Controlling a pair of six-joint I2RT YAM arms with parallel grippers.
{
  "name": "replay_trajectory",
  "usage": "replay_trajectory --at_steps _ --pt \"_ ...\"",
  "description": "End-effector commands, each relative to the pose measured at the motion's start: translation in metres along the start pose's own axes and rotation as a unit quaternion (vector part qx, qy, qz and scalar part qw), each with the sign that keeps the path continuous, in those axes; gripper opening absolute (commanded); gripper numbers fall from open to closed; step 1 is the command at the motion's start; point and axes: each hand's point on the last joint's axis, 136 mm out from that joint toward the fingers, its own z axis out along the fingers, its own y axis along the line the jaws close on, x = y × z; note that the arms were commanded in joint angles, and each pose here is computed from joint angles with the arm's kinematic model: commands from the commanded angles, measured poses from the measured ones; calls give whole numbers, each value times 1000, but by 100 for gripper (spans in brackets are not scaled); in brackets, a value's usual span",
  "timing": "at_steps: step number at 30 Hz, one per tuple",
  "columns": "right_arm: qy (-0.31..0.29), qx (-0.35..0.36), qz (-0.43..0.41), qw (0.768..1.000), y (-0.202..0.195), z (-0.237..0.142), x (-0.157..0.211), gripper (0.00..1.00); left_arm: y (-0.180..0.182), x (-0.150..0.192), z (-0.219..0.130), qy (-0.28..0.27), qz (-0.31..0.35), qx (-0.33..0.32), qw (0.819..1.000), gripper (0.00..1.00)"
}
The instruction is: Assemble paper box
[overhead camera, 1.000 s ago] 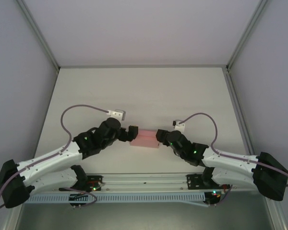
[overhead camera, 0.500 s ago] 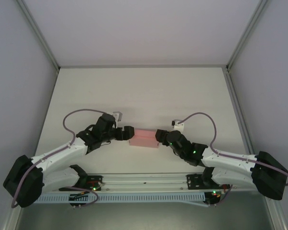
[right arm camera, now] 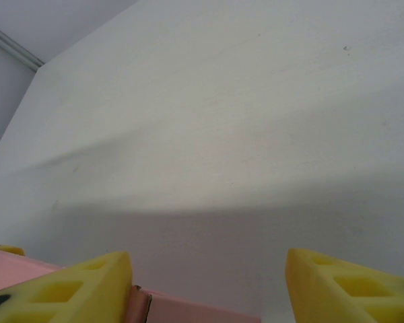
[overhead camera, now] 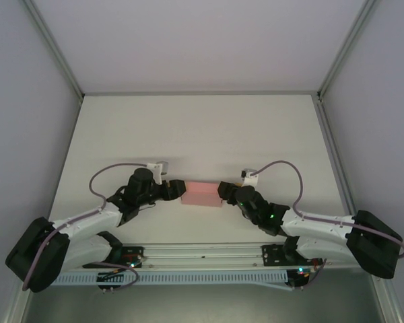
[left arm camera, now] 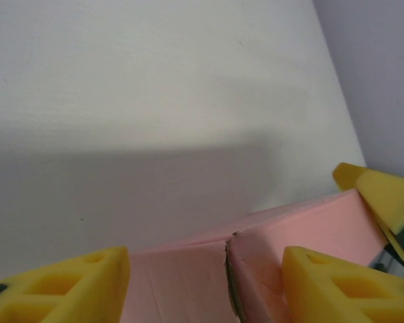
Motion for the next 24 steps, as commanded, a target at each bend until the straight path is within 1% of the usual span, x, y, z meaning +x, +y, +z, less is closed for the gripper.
replay_trajectory --at_steps 1,3,4,5,6,7,10,12,14,18,20,21,23,24 --pt "114 93 -112 983 -68 -4 65 60 29 40 -3 57 -40 -15 997 58" --pt "116 99 -114 982 -72 -4 68 60 27 43 -2 57 -40 7 998 49" --pt "117 104 -112 981 -76 -4 69 59 26 44 -2 58 -40 15 997 43" --pt "119 106 -109 981 -77 -3 71 59 24 44 0 58 -40 24 997 31" --pt "119 102 -105 982 -77 -2 72 58 21 43 1 57 -38 34 997 23" --pt "120 94 -102 983 -76 -1 74 58 25 50 1 65 -42 35 996 13" --pt "112 79 -98 986 -74 1 75 57 19 52 0 60 -34 67 995 1" --pt "112 74 -102 986 -73 2 76 56 18 55 1 64 -25 76 995 0" --pt "116 75 -106 985 -73 3 77 51 20 58 3 73 -20 72 995 0" --pt "115 73 -108 985 -72 3 76 50 19 62 8 89 -20 79 993 0" --pt "110 78 -107 985 -75 3 75 44 17 62 9 95 -16 85 992 0" --pt "108 79 -107 985 -76 3 75 42 17 62 9 98 -18 82 992 0" --pt "108 77 -112 985 -77 3 75 42 16 63 10 100 -18 83 991 23" --pt "109 75 -119 984 -77 2 76 42 16 62 10 102 -17 81 991 25"
